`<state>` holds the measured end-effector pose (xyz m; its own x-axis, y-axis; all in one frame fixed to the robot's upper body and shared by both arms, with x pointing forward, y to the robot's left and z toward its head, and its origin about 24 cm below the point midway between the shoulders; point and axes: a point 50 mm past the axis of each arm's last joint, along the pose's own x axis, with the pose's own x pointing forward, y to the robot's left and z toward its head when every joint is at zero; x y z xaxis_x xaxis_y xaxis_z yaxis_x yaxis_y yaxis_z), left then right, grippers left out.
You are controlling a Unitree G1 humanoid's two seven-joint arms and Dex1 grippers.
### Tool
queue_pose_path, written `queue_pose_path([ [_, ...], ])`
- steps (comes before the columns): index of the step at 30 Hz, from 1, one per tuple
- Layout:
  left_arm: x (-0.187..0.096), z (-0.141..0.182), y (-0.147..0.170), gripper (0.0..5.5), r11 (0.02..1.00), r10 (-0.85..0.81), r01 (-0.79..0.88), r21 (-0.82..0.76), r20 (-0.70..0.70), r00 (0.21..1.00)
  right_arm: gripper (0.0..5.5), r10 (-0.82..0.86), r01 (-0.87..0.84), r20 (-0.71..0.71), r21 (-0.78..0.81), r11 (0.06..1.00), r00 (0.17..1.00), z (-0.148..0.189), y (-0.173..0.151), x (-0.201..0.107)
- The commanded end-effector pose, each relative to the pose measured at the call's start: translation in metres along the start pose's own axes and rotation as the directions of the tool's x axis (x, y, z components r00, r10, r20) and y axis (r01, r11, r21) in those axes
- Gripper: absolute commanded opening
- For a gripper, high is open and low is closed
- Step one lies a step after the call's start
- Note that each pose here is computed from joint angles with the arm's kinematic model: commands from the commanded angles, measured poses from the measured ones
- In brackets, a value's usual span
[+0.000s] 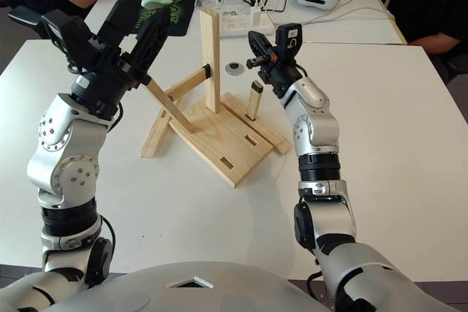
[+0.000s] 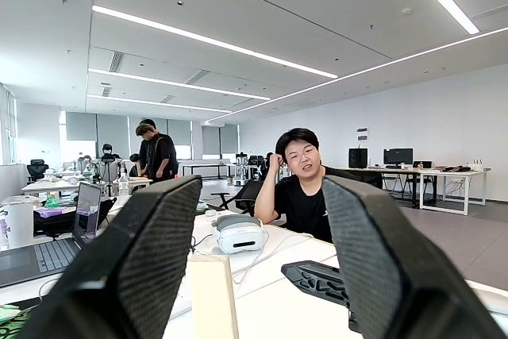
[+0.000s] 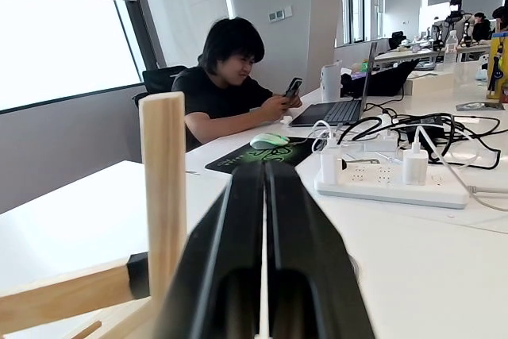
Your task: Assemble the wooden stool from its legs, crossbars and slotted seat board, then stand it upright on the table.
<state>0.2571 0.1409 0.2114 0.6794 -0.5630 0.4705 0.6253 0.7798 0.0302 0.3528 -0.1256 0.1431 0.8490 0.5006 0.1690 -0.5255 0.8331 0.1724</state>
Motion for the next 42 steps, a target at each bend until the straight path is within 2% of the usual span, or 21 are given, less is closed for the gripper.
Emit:
queue_pose_path([
  [1, 0.003, -0.002, -0.001, 2.82, 1.0, -0.012, 0.012, 0.0, -0.009, 1.0, 0.01, 0.035, -0.034, 0.019, -0.039, 0.999, 0.999, 0.005, 0.007, 0.012],
  [13, 0.004, -0.001, -0.001, 2.82, 1.0, -0.019, 0.019, -0.002, -0.019, 1.0, 0.01, 0.072, -0.051, 0.149, -0.139, 0.989, 0.986, 0.045, 0.019, 0.022],
  [20, 0.004, 0.0, 0.002, 2.82, 1.0, -0.018, 0.018, 0.004, -0.023, 1.0, 0.01, 0.078, -0.058, 0.124, -0.159, 0.986, 0.989, 0.038, 0.023, 0.017],
  [23, 0.005, 0.0, 0.003, 2.82, 1.0, -0.024, 0.024, 0.002, -0.026, 0.999, 0.01, 0.047, -0.05, -0.025, -0.17, 0.984, 0.999, 0.009, 0.018, 0.013],
  [27, 0.007, 0.001, 0.005, 2.82, 0.999, -0.034, 0.034, 0.006, -0.027, 0.999, 0.01, -0.021, -0.035, -0.322, -0.169, 0.985, 0.946, -0.045, 0.01, 0.0],
  [28, 0.007, 0.001, 0.006, 2.82, 0.999, -0.035, 0.035, 0.007, -0.028, 0.999, 0.01, -0.032, -0.023, -0.332, -0.161, 0.987, 0.943, -0.047, 0.009, -0.001],
  [30, 0.007, 0.001, 0.007, 2.82, 0.999, -0.039, 0.039, 0.006, -0.03, 0.999, 0.01, -0.057, 0.005, -0.29, -0.176, 0.984, 0.955, -0.038, 0.007, 0.002],
  [34, 0.005, 0.0, 0.006, 2.82, 0.999, -0.036, 0.036, 0.003, -0.031, 0.999, 0.01, -0.039, 0.041, 0.021, -0.143, 0.989, 0.999, 0.018, 0.011, 0.012],
  [39, 0.003, -0.001, 0.005, 2.82, 1.0, -0.028, 0.028, 0.002, -0.033, 0.999, 0.01, 0.025, 0.01, 0.229, -0.149, 0.989, 0.973, 0.066, 0.022, 0.01],
  [42, 0.004, -0.001, 0.004, 2.82, 1.0, -0.027, 0.027, 0.0, -0.032, 0.999, 0.01, 0.036, 0.011, 0.295, -0.155, 0.988, 0.955, 0.088, 0.025, 0.005],
])
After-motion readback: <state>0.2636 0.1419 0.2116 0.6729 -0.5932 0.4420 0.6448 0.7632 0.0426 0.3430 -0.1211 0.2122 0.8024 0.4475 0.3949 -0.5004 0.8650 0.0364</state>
